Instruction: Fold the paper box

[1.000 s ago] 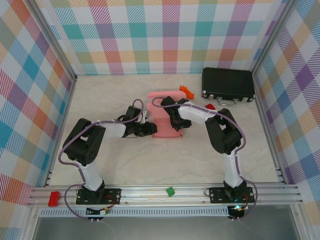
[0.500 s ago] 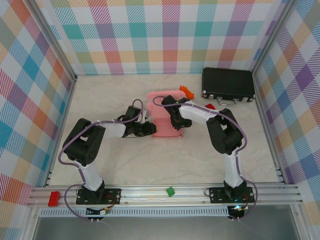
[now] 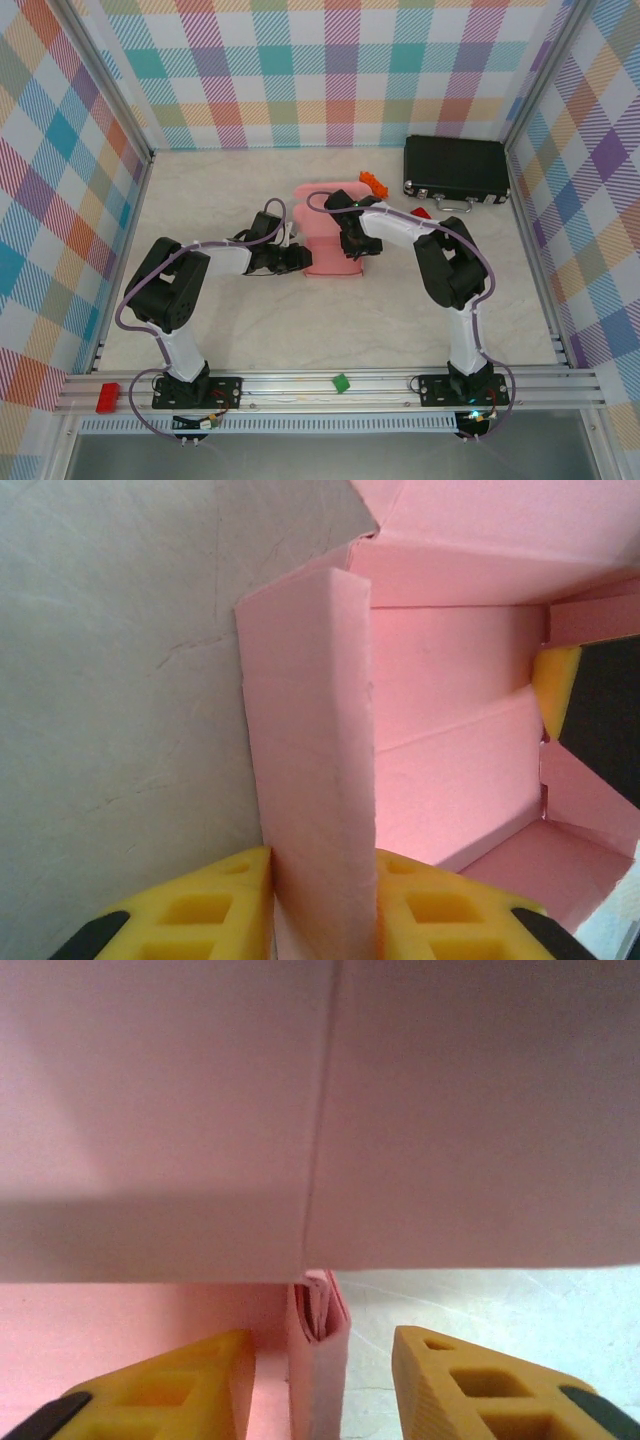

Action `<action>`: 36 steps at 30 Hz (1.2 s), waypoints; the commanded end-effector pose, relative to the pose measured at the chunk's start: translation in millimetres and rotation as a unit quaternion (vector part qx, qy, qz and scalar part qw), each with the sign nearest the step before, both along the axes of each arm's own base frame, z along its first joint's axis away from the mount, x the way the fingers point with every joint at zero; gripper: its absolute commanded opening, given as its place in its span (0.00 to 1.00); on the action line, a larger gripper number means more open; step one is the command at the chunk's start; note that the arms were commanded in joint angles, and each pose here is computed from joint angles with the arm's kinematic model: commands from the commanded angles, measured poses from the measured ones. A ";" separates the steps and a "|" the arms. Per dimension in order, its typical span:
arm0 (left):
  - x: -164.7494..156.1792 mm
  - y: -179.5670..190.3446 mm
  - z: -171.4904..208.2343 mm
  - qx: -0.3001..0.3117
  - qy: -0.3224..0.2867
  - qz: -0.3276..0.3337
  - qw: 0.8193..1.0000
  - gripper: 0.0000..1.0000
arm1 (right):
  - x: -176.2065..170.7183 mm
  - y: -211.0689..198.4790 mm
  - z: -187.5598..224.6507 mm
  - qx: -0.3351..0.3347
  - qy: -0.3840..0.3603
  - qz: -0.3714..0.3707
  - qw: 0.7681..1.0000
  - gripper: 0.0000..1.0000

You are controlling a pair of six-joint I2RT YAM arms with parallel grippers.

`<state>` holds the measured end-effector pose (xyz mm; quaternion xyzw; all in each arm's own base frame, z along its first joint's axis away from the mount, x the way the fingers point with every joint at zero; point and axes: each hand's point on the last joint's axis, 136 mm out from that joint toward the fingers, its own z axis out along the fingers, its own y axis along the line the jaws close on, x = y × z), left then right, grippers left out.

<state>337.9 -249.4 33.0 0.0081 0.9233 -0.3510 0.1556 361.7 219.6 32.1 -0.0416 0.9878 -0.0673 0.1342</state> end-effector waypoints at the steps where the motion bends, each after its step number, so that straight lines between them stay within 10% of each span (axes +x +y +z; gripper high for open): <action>1: -4.9 -3.7 9.0 0.001 0.001 -0.010 1.000 0.28 | 0.7 4.5 13.1 0.033 -0.009 -0.008 0.999 0.45; 36: -15.1 4.0 40.8 0.007 -0.044 -0.014 0.999 0.59 | -3.8 -12.6 32.0 0.041 -0.037 0.010 0.998 0.56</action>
